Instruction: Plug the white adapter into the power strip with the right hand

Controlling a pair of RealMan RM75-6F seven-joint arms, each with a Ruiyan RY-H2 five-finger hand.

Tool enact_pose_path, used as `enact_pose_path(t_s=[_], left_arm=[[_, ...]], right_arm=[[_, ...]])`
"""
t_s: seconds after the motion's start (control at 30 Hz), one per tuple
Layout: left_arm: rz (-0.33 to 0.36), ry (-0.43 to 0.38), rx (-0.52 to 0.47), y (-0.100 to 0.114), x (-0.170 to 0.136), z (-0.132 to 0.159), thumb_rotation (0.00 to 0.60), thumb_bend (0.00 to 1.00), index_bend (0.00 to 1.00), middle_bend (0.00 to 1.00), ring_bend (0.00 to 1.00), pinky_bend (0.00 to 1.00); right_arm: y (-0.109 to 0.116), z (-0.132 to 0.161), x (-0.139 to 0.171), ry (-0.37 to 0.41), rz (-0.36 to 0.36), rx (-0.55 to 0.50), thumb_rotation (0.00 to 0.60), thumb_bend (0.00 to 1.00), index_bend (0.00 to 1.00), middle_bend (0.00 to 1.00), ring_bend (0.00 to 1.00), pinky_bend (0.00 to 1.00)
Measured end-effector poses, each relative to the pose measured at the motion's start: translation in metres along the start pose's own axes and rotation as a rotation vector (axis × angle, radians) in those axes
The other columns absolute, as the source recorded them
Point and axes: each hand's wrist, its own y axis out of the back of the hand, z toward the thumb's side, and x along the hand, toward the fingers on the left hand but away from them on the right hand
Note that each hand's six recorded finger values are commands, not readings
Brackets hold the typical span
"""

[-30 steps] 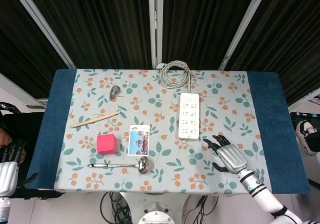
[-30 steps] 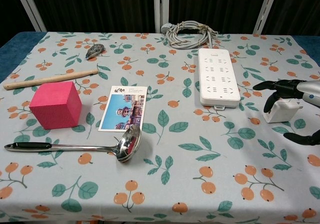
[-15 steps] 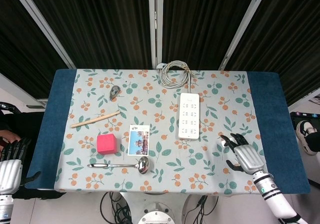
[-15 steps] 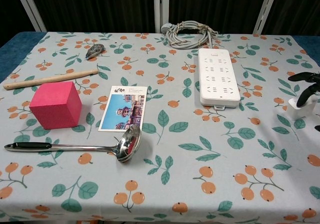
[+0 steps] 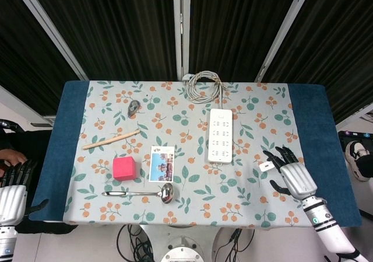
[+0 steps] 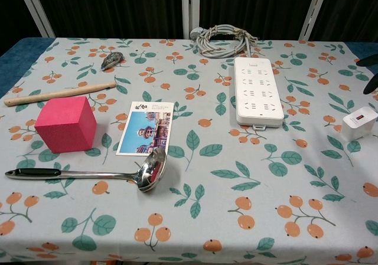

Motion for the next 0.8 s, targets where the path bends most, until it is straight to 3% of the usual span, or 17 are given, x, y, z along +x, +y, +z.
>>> enact_pose_path(t_s=[0.2, 0.3, 0.5, 0.8], left_arm=[[-0.012, 0.012, -0.011, 0.000, -0.002, -0.003, 0.600, 0.06, 0.06, 0.00, 0.00, 0.00], [-0.015, 0.014, -0.013, 0.000, -0.003, -0.003, 0.600, 0.06, 0.06, 0.00, 0.00, 0.00], [-0.024, 0.026, -0.016, -0.001, -0.006, -0.005, 0.600, 0.06, 0.06, 0.00, 0.00, 0.00], [-0.039, 0.041, -0.025, -0.002, -0.009, -0.007, 0.600, 0.06, 0.06, 0.00, 0.00, 0.00]], right_arm=[[-0.008, -0.010, -0.024, 0.019, 0.078, 0.154, 0.600, 0.12, 0.24, 0.25, 0.00, 0.00], [-0.015, -0.014, -0.035, 0.038, 0.118, 0.235, 0.600, 0.17, 0.26, 0.26, 0.00, 0.00], [-0.022, -0.014, -0.046, 0.073, 0.140, 0.317, 0.600, 0.25, 0.32, 0.29, 0.00, 0.00], [-0.022, -0.015, -0.050, 0.115, 0.153, 0.447, 0.600, 0.26, 0.35, 0.32, 0.00, 0.00]])
